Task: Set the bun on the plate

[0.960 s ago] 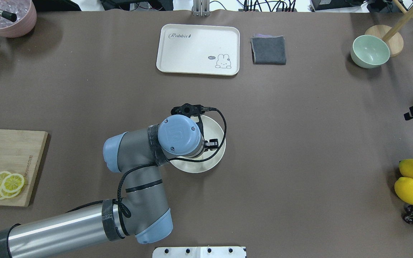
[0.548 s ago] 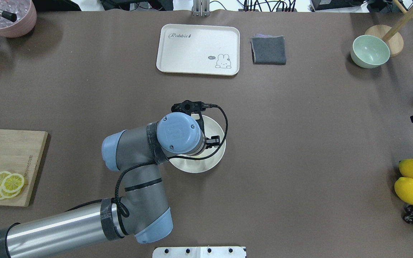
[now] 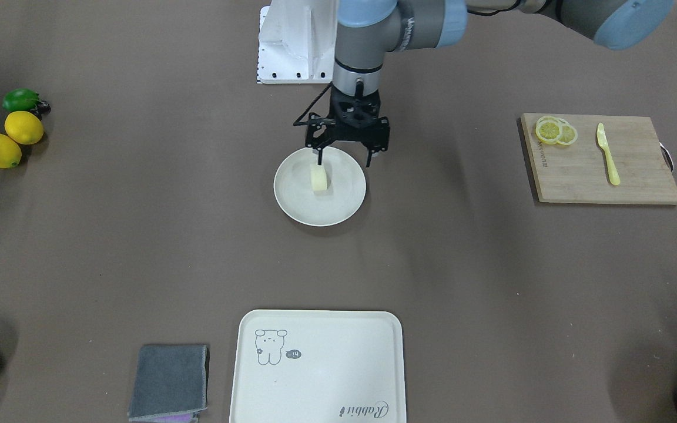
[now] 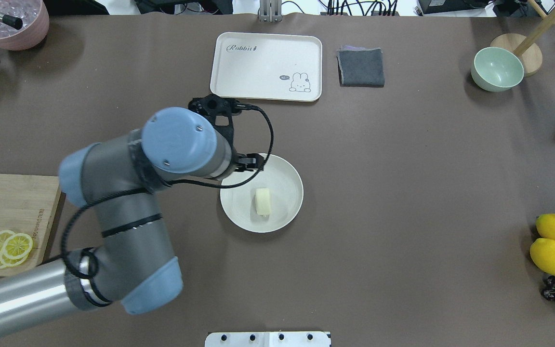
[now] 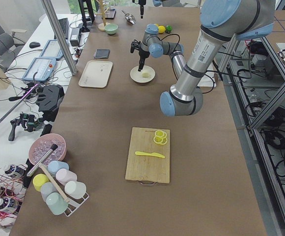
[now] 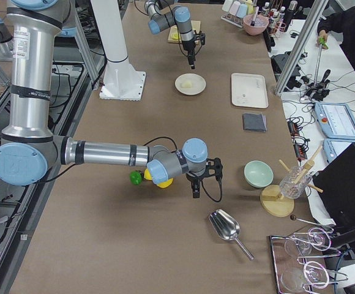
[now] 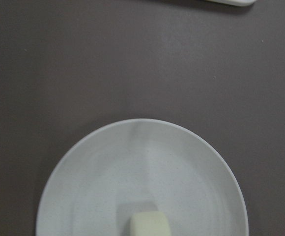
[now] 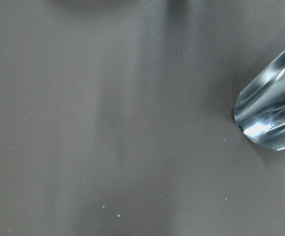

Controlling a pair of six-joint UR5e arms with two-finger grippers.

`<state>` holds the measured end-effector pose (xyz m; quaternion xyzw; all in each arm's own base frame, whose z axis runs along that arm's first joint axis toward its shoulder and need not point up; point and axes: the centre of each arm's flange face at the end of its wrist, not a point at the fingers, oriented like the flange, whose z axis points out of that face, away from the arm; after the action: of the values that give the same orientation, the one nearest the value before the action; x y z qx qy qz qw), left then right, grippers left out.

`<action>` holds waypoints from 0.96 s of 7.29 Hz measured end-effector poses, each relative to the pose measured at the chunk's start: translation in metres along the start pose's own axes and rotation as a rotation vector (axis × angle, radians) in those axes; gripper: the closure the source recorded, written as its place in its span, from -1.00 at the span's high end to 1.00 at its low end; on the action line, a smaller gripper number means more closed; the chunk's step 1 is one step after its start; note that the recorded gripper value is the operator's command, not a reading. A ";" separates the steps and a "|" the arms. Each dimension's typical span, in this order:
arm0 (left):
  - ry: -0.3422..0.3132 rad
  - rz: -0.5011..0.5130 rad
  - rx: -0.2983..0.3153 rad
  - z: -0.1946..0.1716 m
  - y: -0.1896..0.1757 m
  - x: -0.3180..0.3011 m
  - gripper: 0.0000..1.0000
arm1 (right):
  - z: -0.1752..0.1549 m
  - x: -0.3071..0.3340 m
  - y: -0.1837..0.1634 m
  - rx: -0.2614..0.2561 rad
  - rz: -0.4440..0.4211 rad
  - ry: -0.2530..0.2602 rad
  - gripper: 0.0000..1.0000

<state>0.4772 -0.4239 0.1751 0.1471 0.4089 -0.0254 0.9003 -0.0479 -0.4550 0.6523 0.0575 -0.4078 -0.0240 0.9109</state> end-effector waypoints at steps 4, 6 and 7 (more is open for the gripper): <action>-0.021 0.238 -0.185 -0.053 -0.063 -0.307 0.95 | -0.020 0.043 0.020 0.027 -0.029 0.030 0.98; 0.017 0.185 -0.232 -0.073 -0.074 -0.435 0.95 | -0.022 0.050 0.022 0.023 -0.036 0.042 0.98; 0.023 0.143 -0.231 -0.081 -0.082 -0.487 0.95 | -0.023 0.051 0.022 0.025 -0.037 0.043 0.98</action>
<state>0.0808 -0.5155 0.4668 0.0716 0.4077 0.0874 0.9061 0.0037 -0.4355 0.6777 0.0770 -0.3871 -0.0343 0.9182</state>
